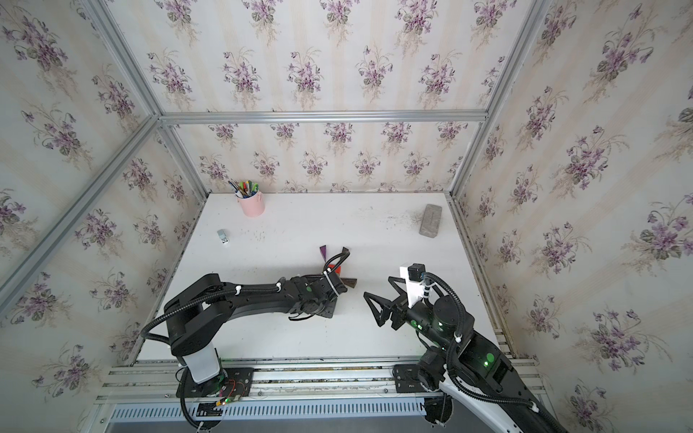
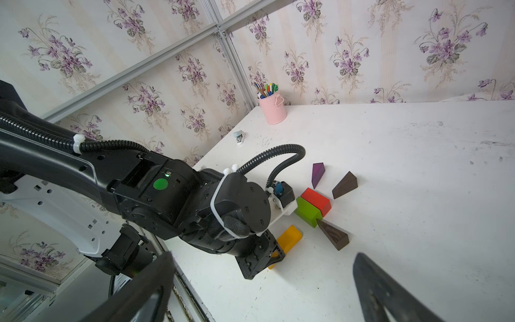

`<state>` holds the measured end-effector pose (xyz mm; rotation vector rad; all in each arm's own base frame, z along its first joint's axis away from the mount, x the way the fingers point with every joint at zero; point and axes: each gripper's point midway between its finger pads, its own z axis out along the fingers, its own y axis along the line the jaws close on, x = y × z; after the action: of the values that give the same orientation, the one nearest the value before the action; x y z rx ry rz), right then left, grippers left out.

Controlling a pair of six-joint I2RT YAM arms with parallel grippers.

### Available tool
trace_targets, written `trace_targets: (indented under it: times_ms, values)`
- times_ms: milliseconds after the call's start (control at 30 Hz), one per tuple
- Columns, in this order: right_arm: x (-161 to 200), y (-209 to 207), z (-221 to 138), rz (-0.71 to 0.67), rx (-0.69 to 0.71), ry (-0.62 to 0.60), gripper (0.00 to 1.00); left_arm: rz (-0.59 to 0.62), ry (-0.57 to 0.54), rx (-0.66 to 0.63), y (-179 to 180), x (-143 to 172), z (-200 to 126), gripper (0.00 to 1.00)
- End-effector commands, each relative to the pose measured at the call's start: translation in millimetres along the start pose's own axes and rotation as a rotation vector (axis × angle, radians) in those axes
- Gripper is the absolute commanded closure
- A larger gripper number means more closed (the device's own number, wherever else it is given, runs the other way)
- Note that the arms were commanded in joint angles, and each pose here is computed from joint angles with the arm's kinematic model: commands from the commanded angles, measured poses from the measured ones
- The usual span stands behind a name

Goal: Assemble a small pinwheel with building blocks
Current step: Assemble the building block at the center of the board.

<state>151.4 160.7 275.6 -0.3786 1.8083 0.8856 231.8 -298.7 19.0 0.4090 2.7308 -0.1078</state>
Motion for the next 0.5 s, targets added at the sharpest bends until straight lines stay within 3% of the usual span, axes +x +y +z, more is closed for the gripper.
trace_targets:
  times_ms: [0, 467]
  values:
    - [-5.5, 3.1, -1.7, -0.008, -0.013, -0.024, 0.00, -0.035, -0.020, -0.010, 2.4, -7.3, 0.1, 0.80]
    - [-7.4, 3.8, -3.8, -0.007, -0.017, -0.034, 0.00, -0.061, -0.030, -0.030, 9.4, -13.0, -0.3, 0.81]
